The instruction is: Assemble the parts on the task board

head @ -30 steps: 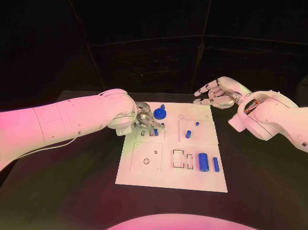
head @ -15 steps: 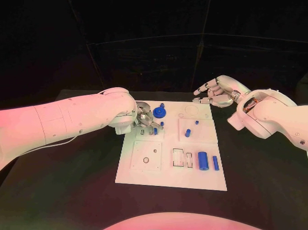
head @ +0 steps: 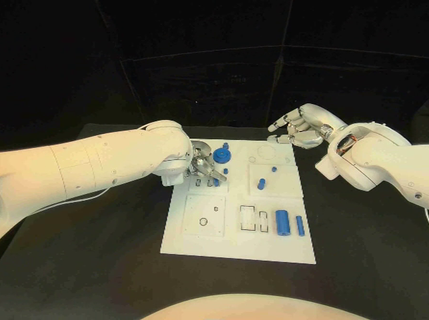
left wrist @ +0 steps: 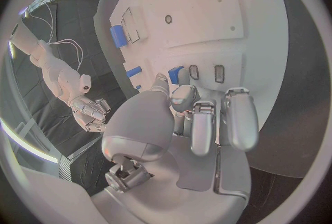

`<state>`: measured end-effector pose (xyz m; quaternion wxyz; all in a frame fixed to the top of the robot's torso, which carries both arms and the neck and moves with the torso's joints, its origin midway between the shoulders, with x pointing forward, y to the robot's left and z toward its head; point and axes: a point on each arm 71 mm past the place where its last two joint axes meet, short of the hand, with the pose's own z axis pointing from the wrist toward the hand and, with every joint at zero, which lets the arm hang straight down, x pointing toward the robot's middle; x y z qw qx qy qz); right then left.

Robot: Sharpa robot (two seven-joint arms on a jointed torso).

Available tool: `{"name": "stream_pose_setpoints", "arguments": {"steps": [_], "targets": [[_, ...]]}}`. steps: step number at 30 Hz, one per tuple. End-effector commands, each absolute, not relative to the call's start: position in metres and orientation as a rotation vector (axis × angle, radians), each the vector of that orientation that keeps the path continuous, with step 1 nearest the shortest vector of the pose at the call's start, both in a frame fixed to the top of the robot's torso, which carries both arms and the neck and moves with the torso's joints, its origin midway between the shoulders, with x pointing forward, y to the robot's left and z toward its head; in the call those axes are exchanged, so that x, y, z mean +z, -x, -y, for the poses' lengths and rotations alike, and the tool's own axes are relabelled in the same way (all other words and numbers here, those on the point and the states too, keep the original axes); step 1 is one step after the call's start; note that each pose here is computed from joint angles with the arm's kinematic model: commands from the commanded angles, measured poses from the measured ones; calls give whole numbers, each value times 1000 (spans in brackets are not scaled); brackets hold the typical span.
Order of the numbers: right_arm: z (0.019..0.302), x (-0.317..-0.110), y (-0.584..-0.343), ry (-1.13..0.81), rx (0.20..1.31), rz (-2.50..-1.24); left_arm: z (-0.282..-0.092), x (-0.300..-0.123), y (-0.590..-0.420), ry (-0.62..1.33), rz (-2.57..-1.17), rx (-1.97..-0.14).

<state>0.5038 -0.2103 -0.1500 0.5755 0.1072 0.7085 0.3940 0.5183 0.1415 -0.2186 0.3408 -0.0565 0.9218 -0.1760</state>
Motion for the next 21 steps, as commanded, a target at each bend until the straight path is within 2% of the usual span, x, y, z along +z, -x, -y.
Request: {"name": "stream_pose_setpoints", "arguments": {"steps": [1, 21], "targets": [[209, -150, -504, -242, 925, -1670, -140, -218, -518, 128, -2407, -446], [204, -154, -506, -228, 918, -1718, -140, -217, -516, 159, -2394, -485]]}}
